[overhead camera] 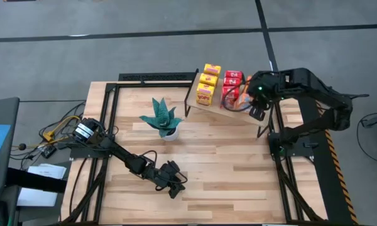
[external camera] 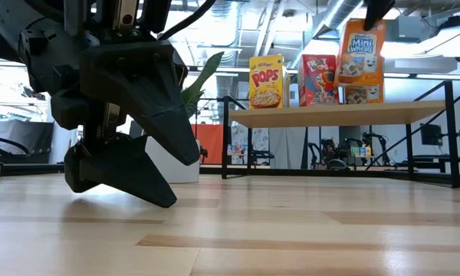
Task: Stack cereal on shelf
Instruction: Put the orange cereal box on the shelf aligned with the other orange cereal boxes
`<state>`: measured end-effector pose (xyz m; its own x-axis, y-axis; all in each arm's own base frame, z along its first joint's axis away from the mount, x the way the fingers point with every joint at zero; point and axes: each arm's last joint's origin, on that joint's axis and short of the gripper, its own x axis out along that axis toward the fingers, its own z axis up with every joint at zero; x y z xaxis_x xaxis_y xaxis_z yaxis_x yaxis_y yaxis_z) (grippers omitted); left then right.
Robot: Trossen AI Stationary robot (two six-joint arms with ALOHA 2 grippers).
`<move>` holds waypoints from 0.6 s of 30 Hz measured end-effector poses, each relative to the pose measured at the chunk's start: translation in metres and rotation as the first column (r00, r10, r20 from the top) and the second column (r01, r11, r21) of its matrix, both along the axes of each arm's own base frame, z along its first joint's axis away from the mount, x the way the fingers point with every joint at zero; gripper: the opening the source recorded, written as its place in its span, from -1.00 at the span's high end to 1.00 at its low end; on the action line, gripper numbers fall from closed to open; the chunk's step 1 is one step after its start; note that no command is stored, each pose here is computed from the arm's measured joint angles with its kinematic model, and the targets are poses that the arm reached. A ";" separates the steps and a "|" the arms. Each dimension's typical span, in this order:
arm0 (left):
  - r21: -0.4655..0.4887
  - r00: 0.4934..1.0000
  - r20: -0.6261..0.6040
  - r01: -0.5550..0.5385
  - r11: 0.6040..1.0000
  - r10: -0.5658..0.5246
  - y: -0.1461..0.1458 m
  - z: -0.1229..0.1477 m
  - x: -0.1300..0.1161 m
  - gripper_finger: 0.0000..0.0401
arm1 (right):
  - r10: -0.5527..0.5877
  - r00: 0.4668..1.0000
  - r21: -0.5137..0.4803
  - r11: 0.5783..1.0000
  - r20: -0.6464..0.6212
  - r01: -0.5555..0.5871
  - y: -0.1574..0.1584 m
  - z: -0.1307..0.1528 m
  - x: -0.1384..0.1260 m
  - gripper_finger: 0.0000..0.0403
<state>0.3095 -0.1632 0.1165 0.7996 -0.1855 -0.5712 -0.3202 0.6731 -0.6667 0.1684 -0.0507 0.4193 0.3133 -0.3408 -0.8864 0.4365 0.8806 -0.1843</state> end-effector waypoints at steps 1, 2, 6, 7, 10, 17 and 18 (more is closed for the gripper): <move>0.002 1.000 0.001 -0.004 1.000 0.004 0.000 0.000 0.000 -0.24 | -0.003 1.000 0.000 1.000 -0.002 0.003 -0.001 0.000 -0.001 0.19; 0.004 1.000 0.002 -0.006 1.000 0.006 0.000 0.000 0.000 -0.24 | -0.008 1.000 0.005 1.000 0.000 0.008 -0.002 0.000 -0.002 0.19; 0.002 1.000 0.003 -0.016 1.000 0.016 0.000 0.000 0.000 -0.24 | -0.010 0.999 0.044 0.999 0.030 0.009 -0.003 0.003 -0.007 0.21; 0.002 1.000 0.003 -0.016 1.000 0.016 0.000 0.000 0.000 -0.24 | -0.013 0.999 0.045 0.999 0.041 0.011 -0.002 0.004 -0.010 0.22; 0.003 1.000 0.004 -0.018 1.000 0.018 0.000 0.000 0.000 -0.24 | -0.025 0.997 0.046 0.999 0.072 0.022 0.000 0.008 -0.019 0.24; 0.003 1.000 0.005 -0.027 1.000 0.027 0.001 0.000 0.000 -0.24 | -0.043 0.999 0.067 0.997 0.026 0.041 0.004 -0.011 -0.031 0.26; 0.003 1.000 0.005 -0.030 1.000 0.030 0.001 0.000 0.000 -0.24 | -0.042 0.999 0.075 0.996 0.010 0.041 0.004 -0.017 -0.031 0.25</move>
<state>0.3098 -0.1625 0.1166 0.8077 -0.1601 -0.5675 -0.3364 0.6653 -0.6665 0.1370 -0.0463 0.4026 0.3109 -0.2866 -0.9062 0.4749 0.8727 -0.1131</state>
